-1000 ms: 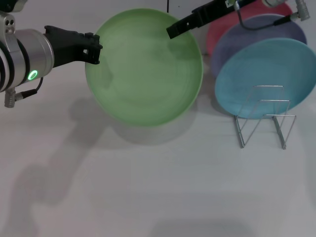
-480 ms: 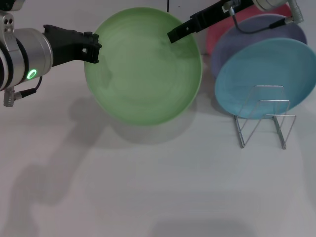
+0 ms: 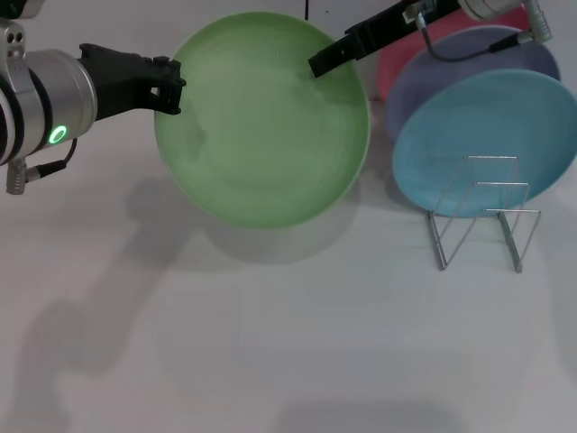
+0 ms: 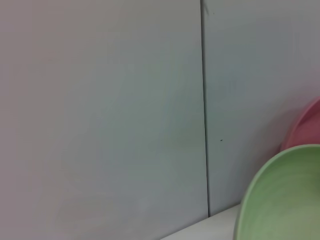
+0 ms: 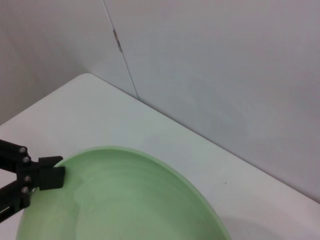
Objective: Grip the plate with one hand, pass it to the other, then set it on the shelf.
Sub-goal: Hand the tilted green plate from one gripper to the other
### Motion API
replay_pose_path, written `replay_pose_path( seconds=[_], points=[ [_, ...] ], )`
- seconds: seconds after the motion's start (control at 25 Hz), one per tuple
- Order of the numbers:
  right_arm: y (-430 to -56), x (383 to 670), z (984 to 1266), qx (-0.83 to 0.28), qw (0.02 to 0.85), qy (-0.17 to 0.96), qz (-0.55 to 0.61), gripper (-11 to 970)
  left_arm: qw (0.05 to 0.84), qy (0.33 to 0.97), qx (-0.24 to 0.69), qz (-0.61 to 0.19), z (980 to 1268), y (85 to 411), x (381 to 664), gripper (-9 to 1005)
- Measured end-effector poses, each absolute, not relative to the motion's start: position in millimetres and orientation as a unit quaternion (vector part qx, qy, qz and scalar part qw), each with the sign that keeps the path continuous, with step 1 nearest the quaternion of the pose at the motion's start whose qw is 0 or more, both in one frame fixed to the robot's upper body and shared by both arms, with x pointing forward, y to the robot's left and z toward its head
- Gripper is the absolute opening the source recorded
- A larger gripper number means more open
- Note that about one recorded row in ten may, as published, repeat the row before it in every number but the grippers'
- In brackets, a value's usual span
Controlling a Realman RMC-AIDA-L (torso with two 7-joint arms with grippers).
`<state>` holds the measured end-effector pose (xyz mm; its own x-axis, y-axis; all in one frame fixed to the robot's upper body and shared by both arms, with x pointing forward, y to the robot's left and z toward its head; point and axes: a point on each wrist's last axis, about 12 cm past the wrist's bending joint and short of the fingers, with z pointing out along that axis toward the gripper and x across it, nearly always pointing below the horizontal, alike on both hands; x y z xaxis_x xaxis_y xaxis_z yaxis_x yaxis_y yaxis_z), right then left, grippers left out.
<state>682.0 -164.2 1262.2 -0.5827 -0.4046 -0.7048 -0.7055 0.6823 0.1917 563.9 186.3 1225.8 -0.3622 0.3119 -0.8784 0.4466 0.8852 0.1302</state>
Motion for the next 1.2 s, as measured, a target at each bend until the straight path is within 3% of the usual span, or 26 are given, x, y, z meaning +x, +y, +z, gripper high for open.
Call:
replay_pose_path(
  seconds=[0.08,0.36,0.56,1.2],
  points=[
    [-164.9,681.9,1260.6,-0.322,0.321,0.86,0.234,560,0.516,0.822,0.231,-0.065,1226.2,186.2,563.6,71],
    [-165.1,681.9,1259.5,-0.32,0.32,0.86,0.234,526,0.515,0.822,0.233,-0.066,1226.1,185.4,563.3,73],
    [-165.2,682.2,1259.5,-0.319,0.32,0.861,0.234,432,0.514,0.823,0.232,-0.065,1225.4,185.8,562.9,75],
    [-162.0,681.0,1257.3,-0.325,0.315,0.861,0.23,370,0.516,0.822,0.233,-0.066,1225.9,185.2,562.9,80]
  ],
)
